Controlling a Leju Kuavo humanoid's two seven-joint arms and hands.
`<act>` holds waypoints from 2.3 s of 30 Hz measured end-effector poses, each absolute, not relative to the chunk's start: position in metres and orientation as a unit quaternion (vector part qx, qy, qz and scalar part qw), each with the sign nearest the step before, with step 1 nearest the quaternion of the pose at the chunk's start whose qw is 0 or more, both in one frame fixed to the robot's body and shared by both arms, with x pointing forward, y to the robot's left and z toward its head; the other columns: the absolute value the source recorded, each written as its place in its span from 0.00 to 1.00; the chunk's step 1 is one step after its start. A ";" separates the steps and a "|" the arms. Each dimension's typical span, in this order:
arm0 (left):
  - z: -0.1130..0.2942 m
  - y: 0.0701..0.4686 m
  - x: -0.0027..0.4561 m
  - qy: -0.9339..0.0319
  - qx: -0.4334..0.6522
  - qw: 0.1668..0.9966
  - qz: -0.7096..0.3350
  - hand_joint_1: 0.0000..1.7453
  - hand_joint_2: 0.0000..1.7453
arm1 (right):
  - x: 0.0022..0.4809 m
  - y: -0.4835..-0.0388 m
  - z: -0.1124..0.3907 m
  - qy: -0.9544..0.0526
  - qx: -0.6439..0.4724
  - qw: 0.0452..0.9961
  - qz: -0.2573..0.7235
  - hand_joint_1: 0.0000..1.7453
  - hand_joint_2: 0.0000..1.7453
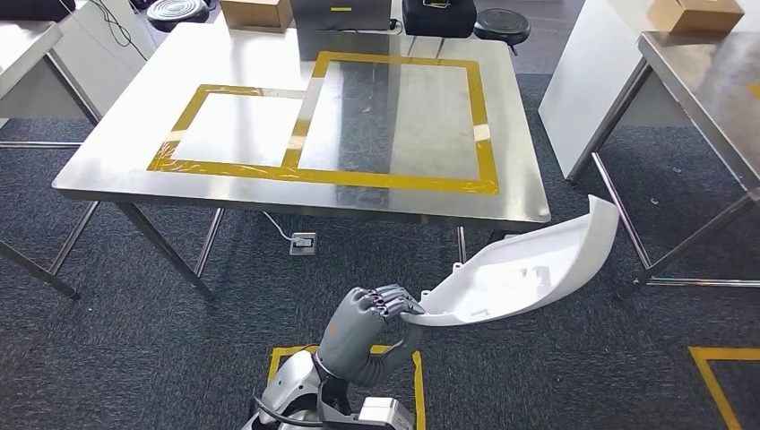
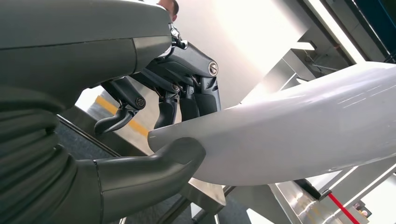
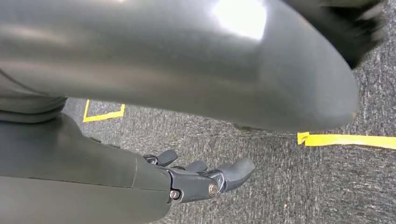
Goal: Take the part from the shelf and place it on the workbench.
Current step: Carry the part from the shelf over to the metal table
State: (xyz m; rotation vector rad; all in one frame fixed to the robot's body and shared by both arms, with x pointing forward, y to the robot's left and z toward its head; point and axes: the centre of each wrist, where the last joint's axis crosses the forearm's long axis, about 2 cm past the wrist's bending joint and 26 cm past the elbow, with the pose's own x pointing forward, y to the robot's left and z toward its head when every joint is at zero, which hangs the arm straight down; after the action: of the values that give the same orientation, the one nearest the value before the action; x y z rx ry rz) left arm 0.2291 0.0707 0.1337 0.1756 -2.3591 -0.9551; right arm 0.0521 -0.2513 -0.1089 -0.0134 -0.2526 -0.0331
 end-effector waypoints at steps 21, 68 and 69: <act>0.132 0.074 0.229 -0.880 0.076 0.296 -0.363 1.00 1.00 | 0.052 -0.252 -0.109 -0.125 -0.007 0.992 -0.012 0.00 0.00; 0.120 0.082 0.221 -0.877 0.080 0.300 -0.367 1.00 1.00 | 0.050 -0.253 -0.109 -0.133 -0.009 0.991 0.009 0.00 0.00; 0.121 0.082 0.221 -0.877 0.080 0.300 -0.366 1.00 1.00 | 0.051 -0.252 -0.109 -0.134 -0.009 0.991 0.009 0.00 0.00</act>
State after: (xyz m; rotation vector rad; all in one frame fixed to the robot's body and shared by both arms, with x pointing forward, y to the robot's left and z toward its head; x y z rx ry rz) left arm 0.2208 0.0819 0.1207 0.2126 -2.3291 -0.9724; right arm 0.0510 -0.2525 -0.1091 -0.0171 -0.2686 0.0190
